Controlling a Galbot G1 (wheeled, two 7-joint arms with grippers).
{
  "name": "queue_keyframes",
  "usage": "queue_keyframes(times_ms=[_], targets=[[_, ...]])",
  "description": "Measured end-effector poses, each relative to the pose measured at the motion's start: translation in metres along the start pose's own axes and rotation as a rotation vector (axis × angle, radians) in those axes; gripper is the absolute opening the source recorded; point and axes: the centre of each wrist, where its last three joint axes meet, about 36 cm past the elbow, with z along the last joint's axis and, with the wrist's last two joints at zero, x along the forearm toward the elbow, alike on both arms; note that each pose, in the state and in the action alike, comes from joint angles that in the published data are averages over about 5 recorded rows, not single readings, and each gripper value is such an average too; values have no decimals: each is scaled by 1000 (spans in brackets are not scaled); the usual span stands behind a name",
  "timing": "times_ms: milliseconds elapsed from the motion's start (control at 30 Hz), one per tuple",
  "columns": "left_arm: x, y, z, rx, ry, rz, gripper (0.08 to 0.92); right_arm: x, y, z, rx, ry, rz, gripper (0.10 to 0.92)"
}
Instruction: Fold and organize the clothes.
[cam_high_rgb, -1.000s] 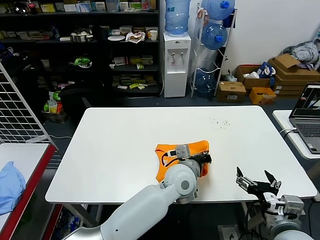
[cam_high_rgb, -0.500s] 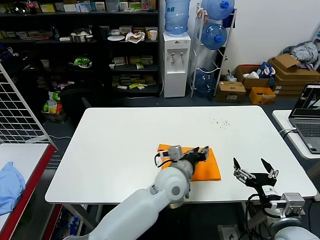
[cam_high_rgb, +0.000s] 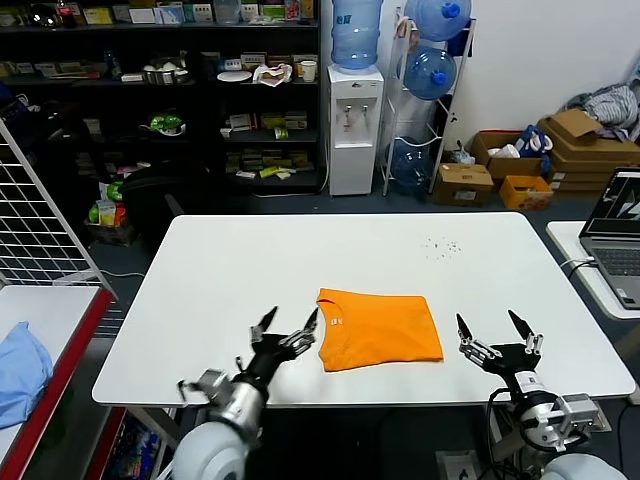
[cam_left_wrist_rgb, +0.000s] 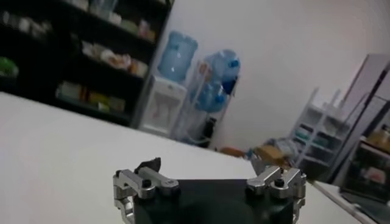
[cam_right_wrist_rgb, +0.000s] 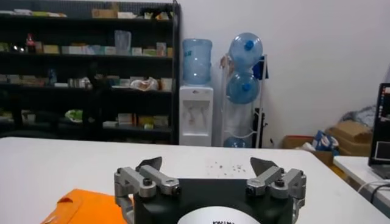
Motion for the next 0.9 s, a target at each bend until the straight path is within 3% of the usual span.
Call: queue_keyframes(times_ms=[167, 367, 567, 900], targets=[[46, 25, 6, -89, -144, -33, 919, 8, -8, 20, 0, -46, -13, 921], [91, 31, 18, -157, -239, -67, 921, 23, -8, 40, 1, -112, -36, 921], [124, 37, 30, -216, -272, -111, 921, 34, 0, 54, 4, -172, -23, 921], [154, 32, 44, -263, -275, -167, 921, 54, 11, 76, 20, -219, 25, 921]])
